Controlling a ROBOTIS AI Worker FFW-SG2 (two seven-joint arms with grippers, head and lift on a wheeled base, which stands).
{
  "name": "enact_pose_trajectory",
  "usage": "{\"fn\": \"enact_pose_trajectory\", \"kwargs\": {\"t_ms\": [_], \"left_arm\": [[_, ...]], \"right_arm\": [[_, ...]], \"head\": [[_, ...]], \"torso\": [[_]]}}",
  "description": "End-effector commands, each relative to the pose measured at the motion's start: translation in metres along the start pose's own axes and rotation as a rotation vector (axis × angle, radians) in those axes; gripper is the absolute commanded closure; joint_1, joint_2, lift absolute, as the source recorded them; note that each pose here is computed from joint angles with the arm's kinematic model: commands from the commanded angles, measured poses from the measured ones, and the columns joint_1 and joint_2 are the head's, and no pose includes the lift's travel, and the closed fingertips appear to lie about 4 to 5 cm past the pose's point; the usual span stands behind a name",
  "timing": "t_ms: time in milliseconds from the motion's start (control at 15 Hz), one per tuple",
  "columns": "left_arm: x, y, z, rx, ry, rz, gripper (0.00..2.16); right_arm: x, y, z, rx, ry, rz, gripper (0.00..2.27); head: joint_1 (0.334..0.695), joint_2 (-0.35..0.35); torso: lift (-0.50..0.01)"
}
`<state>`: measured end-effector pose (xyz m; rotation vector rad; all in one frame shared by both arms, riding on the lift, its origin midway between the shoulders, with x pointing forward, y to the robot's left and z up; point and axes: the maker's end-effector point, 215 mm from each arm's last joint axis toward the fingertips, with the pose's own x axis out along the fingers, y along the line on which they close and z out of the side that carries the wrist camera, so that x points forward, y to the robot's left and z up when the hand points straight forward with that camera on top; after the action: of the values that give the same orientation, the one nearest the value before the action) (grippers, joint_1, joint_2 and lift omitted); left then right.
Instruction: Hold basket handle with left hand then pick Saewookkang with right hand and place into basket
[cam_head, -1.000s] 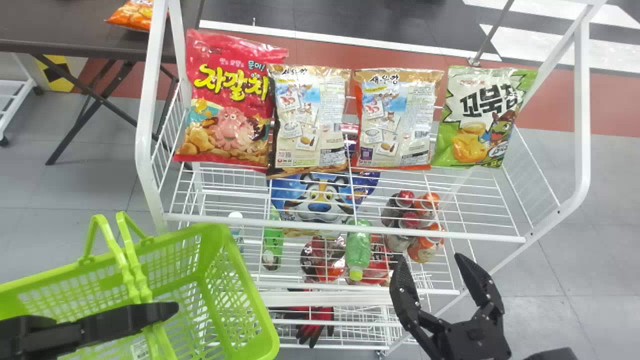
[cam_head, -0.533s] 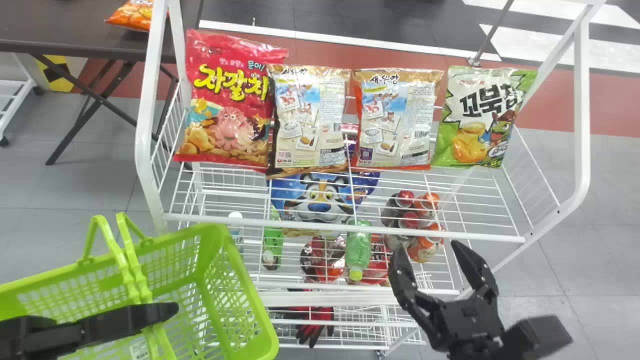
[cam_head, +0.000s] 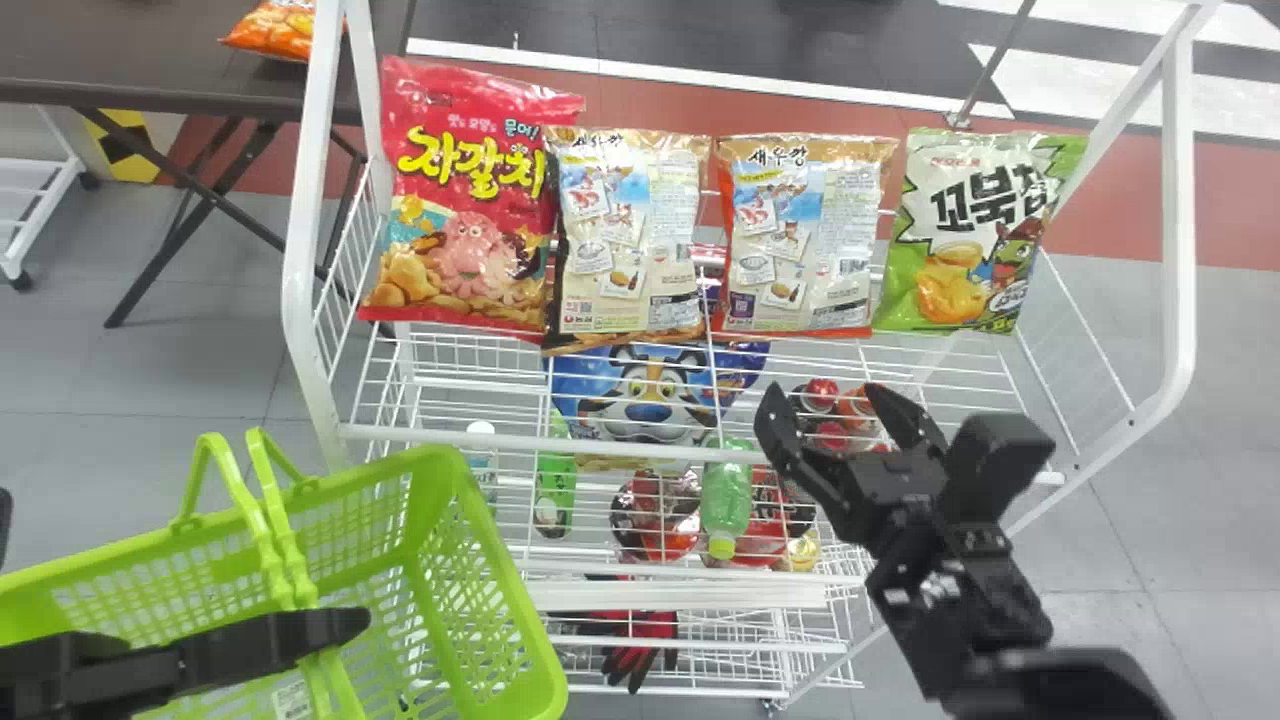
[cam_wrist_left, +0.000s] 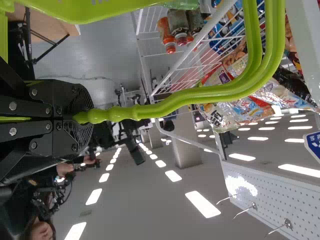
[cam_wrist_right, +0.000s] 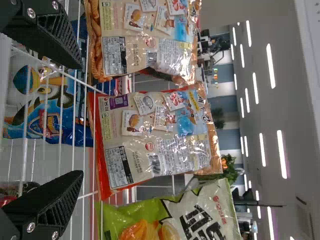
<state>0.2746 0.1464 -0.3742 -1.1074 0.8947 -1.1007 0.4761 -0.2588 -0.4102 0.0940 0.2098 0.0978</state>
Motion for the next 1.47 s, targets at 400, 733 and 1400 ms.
{"fn": "enact_pose_trajectory", "kwargs": {"t_ms": [400, 733, 1400], "left_arm": [[0.006, -0.004, -0.007, -0.02, 0.036, -0.004, 2.15], [0.009, -0.004, -0.011, -0.022, 0.057, -0.005, 2.15], [0.016, -0.007, -0.016, -0.011, 0.081, -0.008, 2.15]], "right_arm": [[0.072, -0.013, 0.057, 0.056, 0.02, -0.003, 0.04], [0.102, -0.045, 0.059, 0.07, 0.078, -0.052, 0.04], [0.107, -0.029, 0.035, 0.097, 0.145, 0.037, 2.01]], "head": [[0.695, -0.161], [0.695, -0.181], [0.695, -0.196]], "torso": [[-0.018], [-0.018], [-0.018]]}}
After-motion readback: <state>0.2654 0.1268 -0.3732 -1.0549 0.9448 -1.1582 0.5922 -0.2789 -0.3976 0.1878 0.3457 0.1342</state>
